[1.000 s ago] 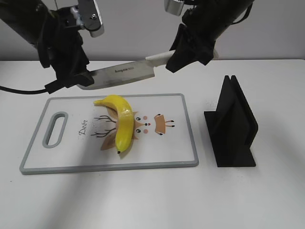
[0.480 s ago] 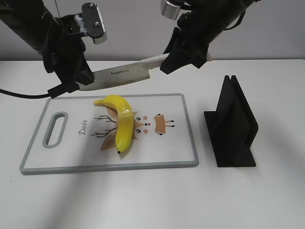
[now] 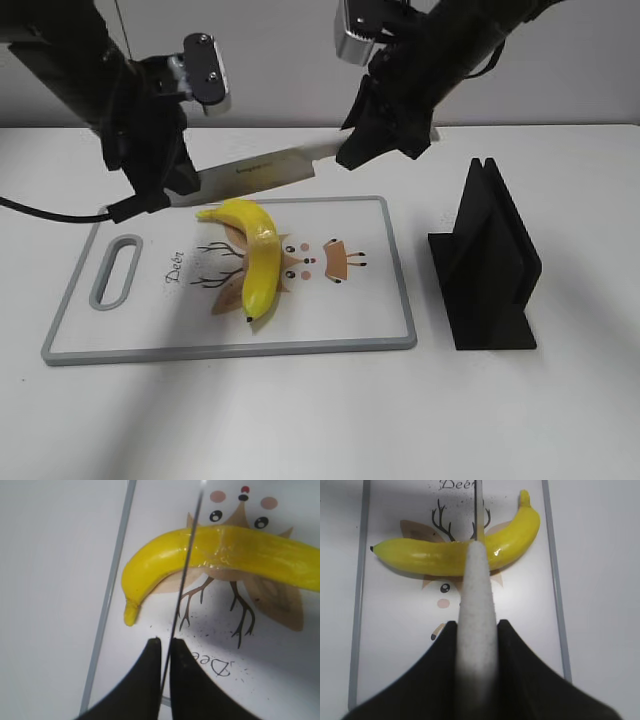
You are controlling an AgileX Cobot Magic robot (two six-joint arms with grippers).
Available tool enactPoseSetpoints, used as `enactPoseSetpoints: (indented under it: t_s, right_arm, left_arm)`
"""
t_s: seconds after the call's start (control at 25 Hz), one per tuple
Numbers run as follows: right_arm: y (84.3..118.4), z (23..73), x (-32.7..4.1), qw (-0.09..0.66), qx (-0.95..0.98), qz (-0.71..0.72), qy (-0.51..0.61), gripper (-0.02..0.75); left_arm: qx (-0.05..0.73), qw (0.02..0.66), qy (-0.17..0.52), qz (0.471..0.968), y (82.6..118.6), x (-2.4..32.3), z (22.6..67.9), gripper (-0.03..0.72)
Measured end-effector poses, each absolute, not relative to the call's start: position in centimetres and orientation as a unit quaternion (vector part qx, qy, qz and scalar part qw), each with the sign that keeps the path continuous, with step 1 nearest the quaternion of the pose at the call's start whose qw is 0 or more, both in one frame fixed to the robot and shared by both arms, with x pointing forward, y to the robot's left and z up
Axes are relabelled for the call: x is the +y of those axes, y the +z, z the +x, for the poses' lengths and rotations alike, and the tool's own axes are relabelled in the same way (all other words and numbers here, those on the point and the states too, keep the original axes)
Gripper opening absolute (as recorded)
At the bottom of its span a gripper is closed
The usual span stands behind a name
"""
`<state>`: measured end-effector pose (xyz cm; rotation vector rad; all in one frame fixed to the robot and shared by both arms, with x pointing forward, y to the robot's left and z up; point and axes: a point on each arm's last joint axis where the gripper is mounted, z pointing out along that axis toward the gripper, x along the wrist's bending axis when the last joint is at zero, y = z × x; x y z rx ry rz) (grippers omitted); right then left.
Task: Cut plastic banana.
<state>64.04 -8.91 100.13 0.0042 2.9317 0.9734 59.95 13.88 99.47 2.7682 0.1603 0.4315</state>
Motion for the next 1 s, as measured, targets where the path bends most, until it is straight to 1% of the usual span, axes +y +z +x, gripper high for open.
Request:
enactPoseSetpoints:
  t_s: [0.12,0.28,0.44,0.8,1.0]
  right_arm:
    - [97.4,64.5,-8.9,-0.007,0.956,0.026,0.292,0.173]
    - [92.3,64.8,-9.0,-0.053,0.970,0.054,0.230,0.180]
    - [90.1,65.0,-9.0,-0.065,0.977,0.077,0.188,0.191]
    - [90.0,65.1,-9.0,-0.066,0.978,0.082,0.178,0.193]
    - [91.1,64.9,-8.9,-0.057,0.979,0.083,0.178,0.193]
  left_arm:
    - [0.063,0.162,0.128,0.976,97.6,13.6,60.3,-0.002]
    - [0.076,0.154,0.086,0.981,93.9,13.2,60.9,-0.002]
    - [0.078,0.159,0.080,0.981,93.6,12.8,61.2,0.000]
    - [0.080,0.163,0.076,0.980,93.6,12.6,61.3,0.002]
    - [0.075,0.161,0.088,0.980,94.3,12.8,61.2,0.002]
